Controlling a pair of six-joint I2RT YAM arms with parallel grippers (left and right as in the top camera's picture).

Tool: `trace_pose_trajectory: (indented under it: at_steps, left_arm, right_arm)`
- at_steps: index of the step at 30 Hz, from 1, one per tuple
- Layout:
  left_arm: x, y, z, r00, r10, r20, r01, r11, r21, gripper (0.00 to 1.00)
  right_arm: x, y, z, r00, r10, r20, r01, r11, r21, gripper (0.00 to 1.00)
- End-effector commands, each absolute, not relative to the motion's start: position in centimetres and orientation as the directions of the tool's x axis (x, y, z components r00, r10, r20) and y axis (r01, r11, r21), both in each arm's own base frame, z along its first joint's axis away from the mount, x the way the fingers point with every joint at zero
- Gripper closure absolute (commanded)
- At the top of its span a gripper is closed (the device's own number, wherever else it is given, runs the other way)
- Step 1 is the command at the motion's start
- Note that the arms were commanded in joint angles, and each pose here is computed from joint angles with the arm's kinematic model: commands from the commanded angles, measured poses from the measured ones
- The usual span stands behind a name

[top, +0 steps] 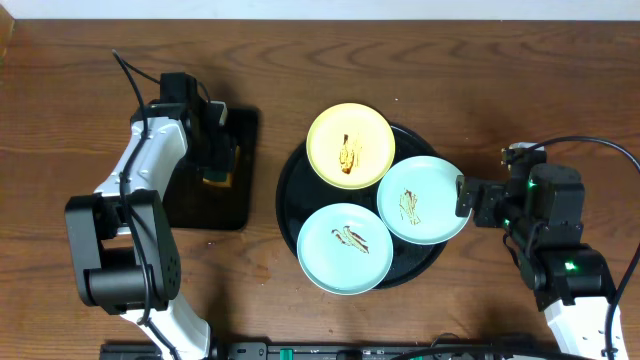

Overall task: Clean dirty plates on tray and stack at the side
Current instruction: 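Move the left gripper over the sponge in the black tray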

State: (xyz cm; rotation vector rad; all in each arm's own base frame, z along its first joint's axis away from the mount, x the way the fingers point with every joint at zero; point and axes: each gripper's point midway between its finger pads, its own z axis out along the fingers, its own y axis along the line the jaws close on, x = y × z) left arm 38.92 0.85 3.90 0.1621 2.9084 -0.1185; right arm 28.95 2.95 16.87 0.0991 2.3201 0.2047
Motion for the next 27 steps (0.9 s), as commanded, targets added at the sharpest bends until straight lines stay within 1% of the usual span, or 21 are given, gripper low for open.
trace_pose_trajectory:
  at_steps: [1, 10, 18, 21, 23, 27]
  left_arm:
    - [38.4, 0.5, 3.0, -0.973, 0.097, -0.21, 0.117, 0.989, -0.086, 0.31]
    - [38.4, 0.4, 2.6, -0.975, 0.09, -0.202, 0.11, 0.99, -0.089, 0.31]
    - [37.9, -0.1, 0.8, -0.985, 0.076, -0.154, 0.095, 0.988, -0.121, 0.31]
    - [38.1, -0.2, 0.7, -0.985, 0.077, -0.157, 0.097, 0.988, -0.121, 0.31]
    - [38.2, -0.2, 0.8, -0.983, 0.077, -0.164, 0.098, 0.988, -0.12, 0.33]
    - [38.2, -0.2, 0.8, -0.983, 0.077, -0.165, 0.097, 0.988, -0.12, 0.39]
  right_arm:
    - [29.4, 2.7, 17.9, -0.666, 0.135, -0.733, 0.005, 0.984, 0.177, 0.01]
    - [29.4, 2.7, 17.9, -0.666, 0.135, -0.733, 0.005, 0.984, 0.177, 0.01]
    - [29.4, 2.7, 17.8, -0.667, 0.135, -0.733, 0.005, 0.984, 0.177, 0.01]
    - [29.4, 2.7, 17.8, -0.667, 0.135, -0.733, 0.006, 0.984, 0.177, 0.01]
    - [29.4, 2.7, 17.8, -0.667, 0.135, -0.733, 0.006, 0.984, 0.177, 0.01]
    - [29.4, 2.7, 17.8, -0.667, 0.135, -0.733, 0.005, 0.984, 0.177, 0.01]
